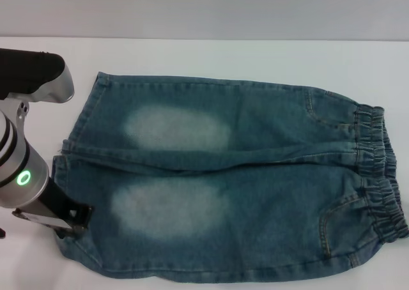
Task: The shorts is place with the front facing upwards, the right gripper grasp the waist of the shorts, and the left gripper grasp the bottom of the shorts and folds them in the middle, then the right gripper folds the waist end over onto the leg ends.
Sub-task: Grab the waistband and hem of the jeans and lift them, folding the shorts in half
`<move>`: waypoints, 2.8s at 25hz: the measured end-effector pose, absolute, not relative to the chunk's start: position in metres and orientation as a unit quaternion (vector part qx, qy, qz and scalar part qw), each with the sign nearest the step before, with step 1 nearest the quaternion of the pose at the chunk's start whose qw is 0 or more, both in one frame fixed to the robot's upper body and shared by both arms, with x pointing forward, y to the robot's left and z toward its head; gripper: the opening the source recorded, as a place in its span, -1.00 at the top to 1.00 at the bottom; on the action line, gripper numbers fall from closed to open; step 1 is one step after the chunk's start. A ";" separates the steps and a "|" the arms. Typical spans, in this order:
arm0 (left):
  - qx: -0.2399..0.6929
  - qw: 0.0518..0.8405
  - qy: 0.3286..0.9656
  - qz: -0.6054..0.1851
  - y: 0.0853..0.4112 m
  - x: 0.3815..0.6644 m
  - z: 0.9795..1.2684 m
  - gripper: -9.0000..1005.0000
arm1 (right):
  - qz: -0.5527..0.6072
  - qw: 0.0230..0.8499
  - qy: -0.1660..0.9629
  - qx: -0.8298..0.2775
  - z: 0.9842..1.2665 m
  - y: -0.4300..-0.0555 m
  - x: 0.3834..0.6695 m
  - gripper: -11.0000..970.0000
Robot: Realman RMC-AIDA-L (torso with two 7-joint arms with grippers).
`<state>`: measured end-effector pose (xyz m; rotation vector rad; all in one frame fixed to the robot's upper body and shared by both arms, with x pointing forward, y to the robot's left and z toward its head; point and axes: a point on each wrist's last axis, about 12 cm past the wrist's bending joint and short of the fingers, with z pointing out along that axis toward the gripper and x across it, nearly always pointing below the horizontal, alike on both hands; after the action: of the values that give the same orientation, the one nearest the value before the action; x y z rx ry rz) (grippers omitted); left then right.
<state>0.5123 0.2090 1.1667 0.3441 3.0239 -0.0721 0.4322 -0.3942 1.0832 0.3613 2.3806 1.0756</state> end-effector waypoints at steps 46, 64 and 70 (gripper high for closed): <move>0.119 0.063 0.990 -0.030 0.203 0.517 1.168 0.95 | 0.426 0.228 0.869 0.106 1.063 -0.371 0.454 -0.50; 0.122 0.061 0.990 -0.039 0.202 0.519 1.164 0.95 | 0.435 0.237 0.864 0.087 1.070 -0.368 0.464 0.09; 0.123 0.061 0.990 -0.039 0.202 0.519 1.164 0.95 | 0.431 0.243 0.865 0.091 1.073 -0.371 0.465 0.45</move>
<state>0.5193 0.2017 1.1636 0.3714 2.9937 -0.1173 0.4651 -0.3713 1.0728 0.2474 2.3630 1.1769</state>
